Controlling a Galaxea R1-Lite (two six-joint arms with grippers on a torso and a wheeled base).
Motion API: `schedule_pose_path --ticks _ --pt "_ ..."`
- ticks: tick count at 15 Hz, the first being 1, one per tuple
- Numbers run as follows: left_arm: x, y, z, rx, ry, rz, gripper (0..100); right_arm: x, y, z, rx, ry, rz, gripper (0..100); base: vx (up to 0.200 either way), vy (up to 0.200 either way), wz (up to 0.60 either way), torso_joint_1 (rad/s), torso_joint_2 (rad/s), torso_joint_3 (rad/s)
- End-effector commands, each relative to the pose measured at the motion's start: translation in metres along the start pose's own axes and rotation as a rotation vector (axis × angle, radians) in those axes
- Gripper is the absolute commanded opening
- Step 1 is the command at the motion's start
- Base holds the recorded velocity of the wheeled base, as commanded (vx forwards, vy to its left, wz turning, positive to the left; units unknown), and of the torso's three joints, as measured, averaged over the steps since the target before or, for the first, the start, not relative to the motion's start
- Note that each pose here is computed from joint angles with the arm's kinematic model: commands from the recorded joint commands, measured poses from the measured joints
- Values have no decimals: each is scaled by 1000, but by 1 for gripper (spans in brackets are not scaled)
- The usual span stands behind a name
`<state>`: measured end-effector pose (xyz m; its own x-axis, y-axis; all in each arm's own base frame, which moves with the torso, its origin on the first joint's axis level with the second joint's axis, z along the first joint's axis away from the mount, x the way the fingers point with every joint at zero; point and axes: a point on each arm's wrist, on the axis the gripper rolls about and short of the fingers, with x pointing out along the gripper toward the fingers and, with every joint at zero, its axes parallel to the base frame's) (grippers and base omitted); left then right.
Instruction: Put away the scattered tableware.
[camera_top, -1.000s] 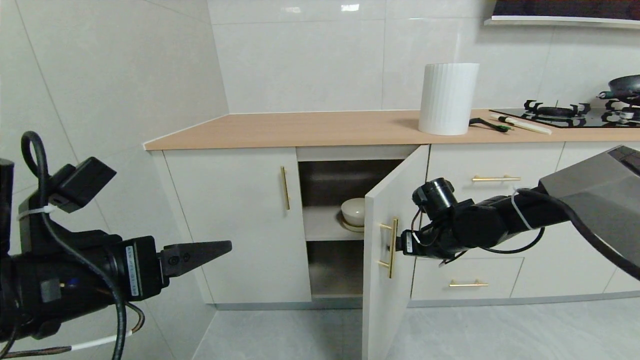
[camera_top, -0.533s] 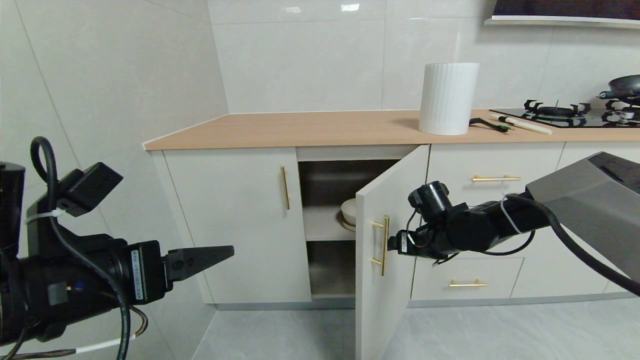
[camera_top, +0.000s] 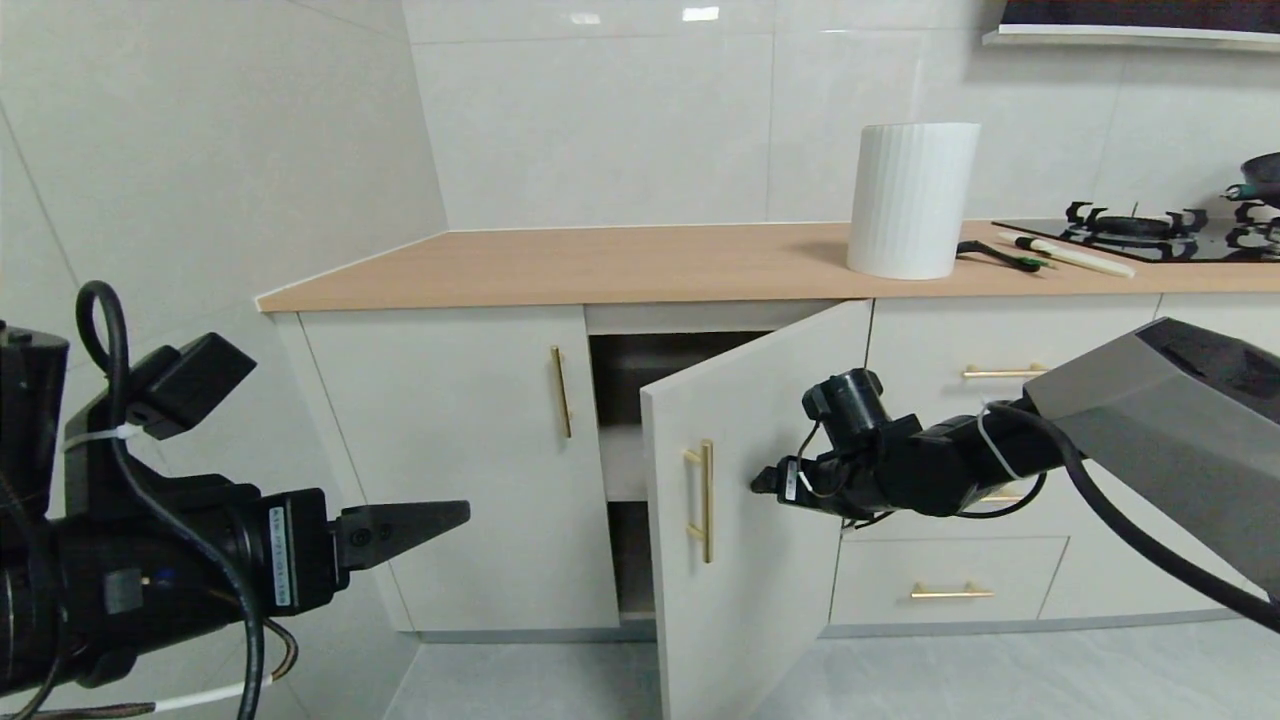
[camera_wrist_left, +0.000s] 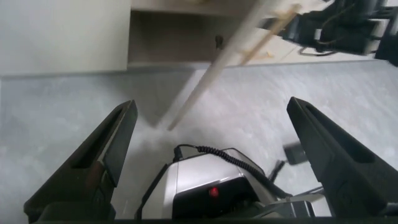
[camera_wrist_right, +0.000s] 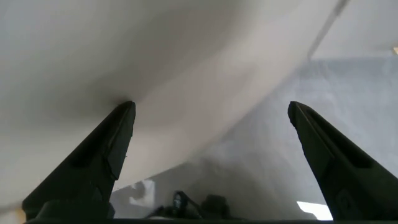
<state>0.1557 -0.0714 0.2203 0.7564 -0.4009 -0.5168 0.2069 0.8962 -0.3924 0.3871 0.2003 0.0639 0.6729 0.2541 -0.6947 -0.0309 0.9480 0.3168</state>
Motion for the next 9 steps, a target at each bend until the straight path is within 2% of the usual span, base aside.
schedule_pose_path --ticks 1,2,9 --pt "0 0 0 -1 3 2 100 5 7 -3 15 -3 12 100 200 0 0 2 2 2" --pt "1 0 0 0 3 1 100 8 9 -1 53 -11 16 100 200 0 0 2 -2 2" --pt "0 0 1 2 -6 3 100 13 22 20 272 -74 69 100 0 0 0 0 0 0"
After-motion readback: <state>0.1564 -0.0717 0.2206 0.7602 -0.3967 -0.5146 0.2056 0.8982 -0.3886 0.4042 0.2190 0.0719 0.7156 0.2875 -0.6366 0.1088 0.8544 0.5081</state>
